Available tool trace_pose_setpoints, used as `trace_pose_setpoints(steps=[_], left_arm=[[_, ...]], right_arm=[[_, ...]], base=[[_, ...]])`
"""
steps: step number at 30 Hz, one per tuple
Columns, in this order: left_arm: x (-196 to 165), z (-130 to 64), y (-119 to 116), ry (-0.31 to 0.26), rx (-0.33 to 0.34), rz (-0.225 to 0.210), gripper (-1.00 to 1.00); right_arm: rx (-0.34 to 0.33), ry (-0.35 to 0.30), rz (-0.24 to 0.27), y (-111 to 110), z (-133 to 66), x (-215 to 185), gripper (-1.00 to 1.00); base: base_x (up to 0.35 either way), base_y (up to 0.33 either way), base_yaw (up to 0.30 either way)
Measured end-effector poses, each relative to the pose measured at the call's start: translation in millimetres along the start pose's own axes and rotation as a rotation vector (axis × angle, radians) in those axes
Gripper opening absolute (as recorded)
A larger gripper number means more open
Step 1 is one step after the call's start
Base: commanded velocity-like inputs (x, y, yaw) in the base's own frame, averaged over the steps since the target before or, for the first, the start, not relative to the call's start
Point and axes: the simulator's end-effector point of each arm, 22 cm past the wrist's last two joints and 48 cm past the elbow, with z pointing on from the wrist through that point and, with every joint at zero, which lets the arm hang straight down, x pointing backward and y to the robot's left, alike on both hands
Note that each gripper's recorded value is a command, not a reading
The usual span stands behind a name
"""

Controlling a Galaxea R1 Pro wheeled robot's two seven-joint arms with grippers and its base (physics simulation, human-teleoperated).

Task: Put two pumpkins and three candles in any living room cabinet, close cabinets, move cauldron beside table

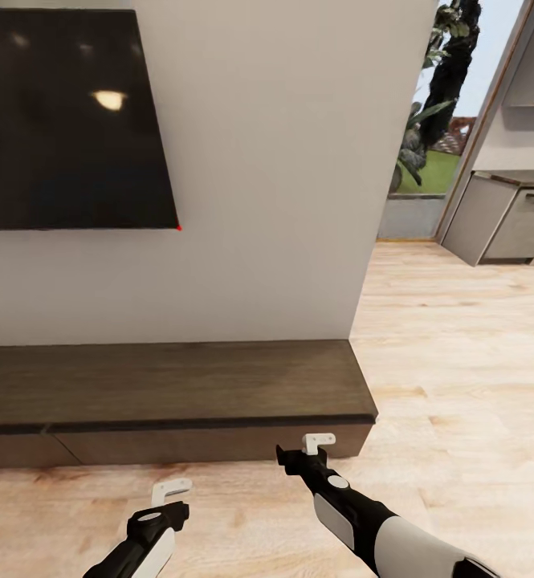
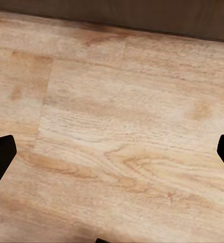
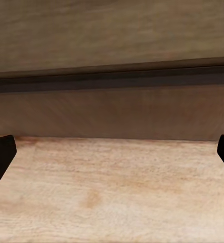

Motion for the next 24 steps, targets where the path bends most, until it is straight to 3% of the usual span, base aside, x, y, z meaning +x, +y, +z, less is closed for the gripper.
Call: trace_pose_setpoints(steps=[17, 24], left_arm=[[-14.3, -25.3, 4.7, 0.003, -0.001, -0.002, 1.00], [-17.7, -34.3, 9.6, 0.008, -0.007, -0.002, 1.00]], right_arm=[[0.011, -0.001, 0.001, 2.4, -18.2, -21.1, 1.00], [0.179, 0.110, -0.038, -76.4, -38.7, 25.3, 1.00]], base=[[0.000, 0.000, 0.000], [0.000, 0.000, 0.000]])
